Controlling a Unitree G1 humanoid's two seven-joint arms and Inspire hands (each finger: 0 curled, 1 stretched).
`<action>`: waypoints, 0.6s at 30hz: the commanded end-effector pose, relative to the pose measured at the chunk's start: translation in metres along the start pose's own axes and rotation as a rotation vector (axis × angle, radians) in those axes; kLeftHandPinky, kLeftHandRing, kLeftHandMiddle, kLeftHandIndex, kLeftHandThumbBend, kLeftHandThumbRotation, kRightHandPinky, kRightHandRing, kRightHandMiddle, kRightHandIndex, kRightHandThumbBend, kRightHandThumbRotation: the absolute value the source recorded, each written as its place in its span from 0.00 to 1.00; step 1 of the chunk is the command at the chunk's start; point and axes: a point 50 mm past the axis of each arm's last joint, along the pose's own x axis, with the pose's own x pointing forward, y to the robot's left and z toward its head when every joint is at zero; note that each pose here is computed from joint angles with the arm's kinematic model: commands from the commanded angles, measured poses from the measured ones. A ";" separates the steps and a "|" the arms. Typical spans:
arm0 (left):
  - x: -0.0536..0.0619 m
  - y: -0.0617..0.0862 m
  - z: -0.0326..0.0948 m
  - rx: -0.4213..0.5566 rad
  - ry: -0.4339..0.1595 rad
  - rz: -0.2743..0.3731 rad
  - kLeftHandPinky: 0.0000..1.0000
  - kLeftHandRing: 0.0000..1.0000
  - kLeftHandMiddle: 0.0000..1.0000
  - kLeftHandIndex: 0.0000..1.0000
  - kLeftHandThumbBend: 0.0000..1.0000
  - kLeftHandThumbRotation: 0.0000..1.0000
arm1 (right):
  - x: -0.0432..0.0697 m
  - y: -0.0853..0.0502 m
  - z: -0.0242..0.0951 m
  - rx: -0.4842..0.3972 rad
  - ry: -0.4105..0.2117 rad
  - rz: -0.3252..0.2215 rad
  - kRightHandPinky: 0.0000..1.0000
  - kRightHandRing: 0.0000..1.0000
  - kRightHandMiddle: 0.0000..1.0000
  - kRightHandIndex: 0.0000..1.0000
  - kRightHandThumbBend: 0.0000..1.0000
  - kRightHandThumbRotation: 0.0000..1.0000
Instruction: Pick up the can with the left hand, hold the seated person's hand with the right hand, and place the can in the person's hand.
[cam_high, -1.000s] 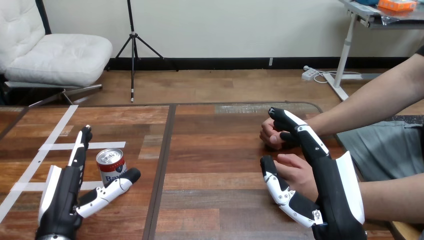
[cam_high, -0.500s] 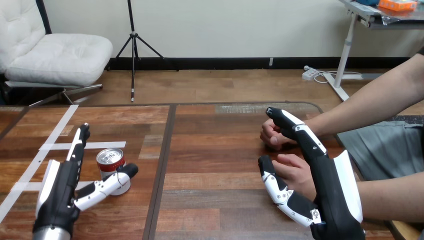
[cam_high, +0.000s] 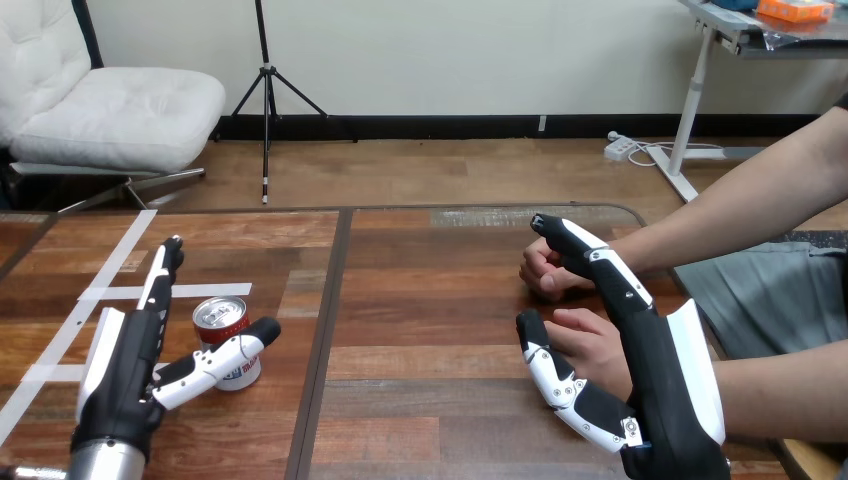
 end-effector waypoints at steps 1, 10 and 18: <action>0.016 0.003 0.012 0.026 -0.048 -0.004 1.00 1.00 1.00 1.00 1.00 0.49 | 0.014 -0.002 0.006 0.011 -0.077 -0.020 0.85 0.87 0.86 0.83 0.26 0.00; 0.018 0.003 0.011 0.041 -0.038 -0.005 1.00 1.00 1.00 1.00 1.00 0.50 | 0.014 -0.003 0.006 -0.001 -0.082 -0.017 0.85 0.86 0.86 0.82 0.25 0.00; 0.019 0.003 0.010 0.060 -0.030 -0.006 1.00 1.00 1.00 1.00 1.00 0.51 | 0.014 -0.003 0.006 0.006 -0.081 -0.015 0.85 0.86 0.85 0.81 0.25 0.00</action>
